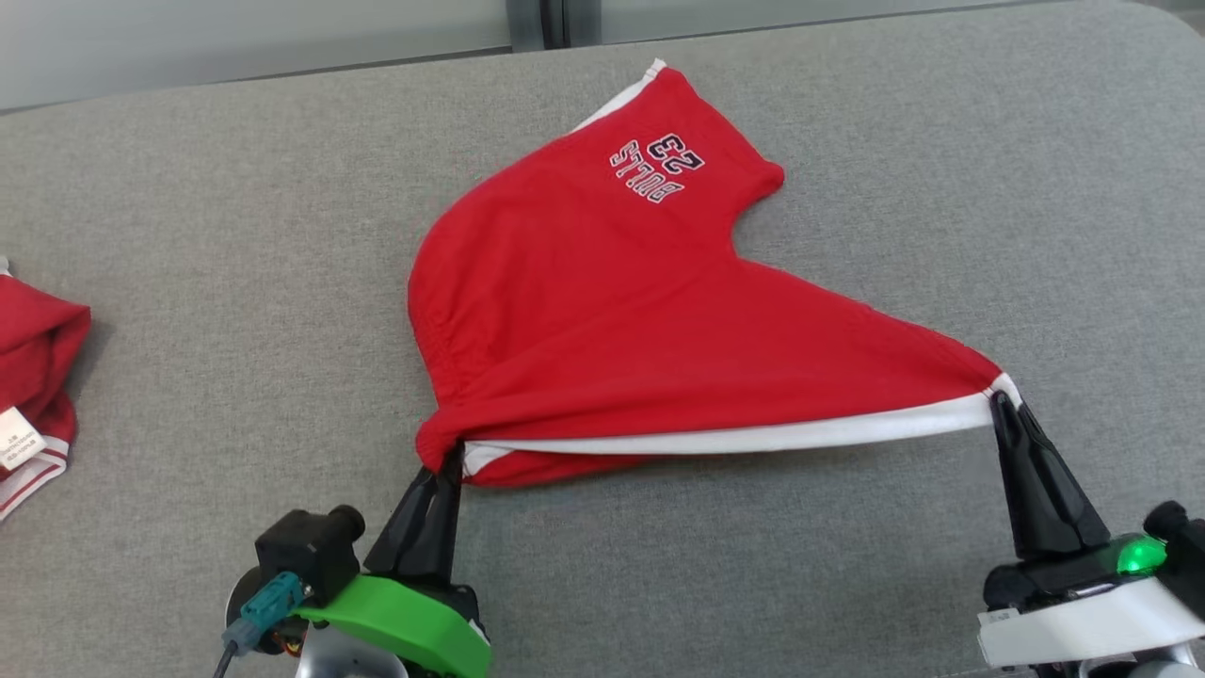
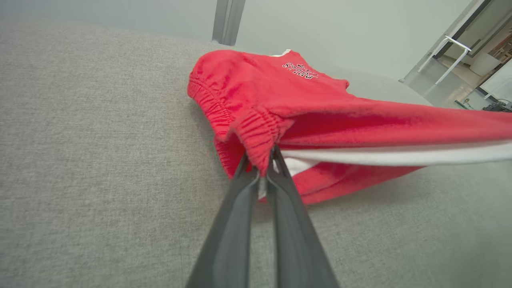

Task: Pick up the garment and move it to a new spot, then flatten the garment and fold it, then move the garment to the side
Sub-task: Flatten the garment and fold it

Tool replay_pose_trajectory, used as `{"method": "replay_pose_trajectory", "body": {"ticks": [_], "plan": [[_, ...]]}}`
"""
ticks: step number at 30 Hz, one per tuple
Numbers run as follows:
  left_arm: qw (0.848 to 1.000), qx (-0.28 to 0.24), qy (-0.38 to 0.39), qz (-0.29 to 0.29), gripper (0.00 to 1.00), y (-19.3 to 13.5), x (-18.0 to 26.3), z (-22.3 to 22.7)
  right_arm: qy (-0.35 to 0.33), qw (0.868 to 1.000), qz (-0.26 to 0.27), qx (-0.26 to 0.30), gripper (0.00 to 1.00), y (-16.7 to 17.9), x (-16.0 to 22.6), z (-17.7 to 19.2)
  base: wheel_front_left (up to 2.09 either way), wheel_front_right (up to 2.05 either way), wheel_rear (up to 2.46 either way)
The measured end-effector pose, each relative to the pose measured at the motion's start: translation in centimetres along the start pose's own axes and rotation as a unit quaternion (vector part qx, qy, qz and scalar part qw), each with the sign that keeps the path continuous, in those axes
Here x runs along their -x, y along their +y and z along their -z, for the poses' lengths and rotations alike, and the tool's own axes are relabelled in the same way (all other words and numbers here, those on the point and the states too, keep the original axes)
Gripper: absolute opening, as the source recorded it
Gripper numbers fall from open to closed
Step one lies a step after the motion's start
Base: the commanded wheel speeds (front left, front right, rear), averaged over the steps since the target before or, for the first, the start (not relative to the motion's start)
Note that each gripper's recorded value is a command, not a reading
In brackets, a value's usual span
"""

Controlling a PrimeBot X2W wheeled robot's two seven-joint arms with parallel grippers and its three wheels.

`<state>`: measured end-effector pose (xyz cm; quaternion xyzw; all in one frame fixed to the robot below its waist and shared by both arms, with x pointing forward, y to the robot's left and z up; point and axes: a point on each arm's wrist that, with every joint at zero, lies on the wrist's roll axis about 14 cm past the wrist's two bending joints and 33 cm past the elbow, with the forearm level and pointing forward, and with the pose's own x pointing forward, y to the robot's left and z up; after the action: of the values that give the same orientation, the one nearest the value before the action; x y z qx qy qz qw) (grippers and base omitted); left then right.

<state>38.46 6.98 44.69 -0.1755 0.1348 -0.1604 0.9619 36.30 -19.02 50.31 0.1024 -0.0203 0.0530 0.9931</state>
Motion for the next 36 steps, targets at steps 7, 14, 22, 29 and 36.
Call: {"method": "replay_pose_trajectory", "body": {"ticks": [7, 14, 22, 29, 36], "plan": [[1.000, -0.004, 0.009, 0.021, 0.00, -1.7, 1.4, -1.7, -0.007, 1.000, 0.014, 0.021, 0.00, -1.1, 0.3, -1.9, 0.00, 0.00, 0.00], [0.999, -0.005, 0.002, 0.038, 0.00, -1.5, -1.3, -2.7, -0.027, 0.999, 0.005, 0.035, 0.00, -2.7, -5.1, -2.7, 0.00, 0.00, 0.00], [1.000, -0.002, -0.023, 0.020, 0.00, 1.8, -6.7, -3.6, 0.001, 0.997, -0.059, 0.040, 0.00, -1.6, -16.0, -0.7, 0.00, 0.00, 0.00], [0.999, 0.001, -0.037, -0.009, 0.00, 5.0, -9.5, -3.3, 0.047, 0.993, -0.096, 0.044, 0.00, -0.3, -23.3, 3.1, 0.00, 0.00, 0.00], [0.999, 0.003, -0.028, -0.045, 0.00, 8.4, -10.1, -1.8, 0.094, 0.986, -0.129, 0.037, 0.00, 2.4, -27.4, 8.0, 0.00, 0.00, 0.00]]}}
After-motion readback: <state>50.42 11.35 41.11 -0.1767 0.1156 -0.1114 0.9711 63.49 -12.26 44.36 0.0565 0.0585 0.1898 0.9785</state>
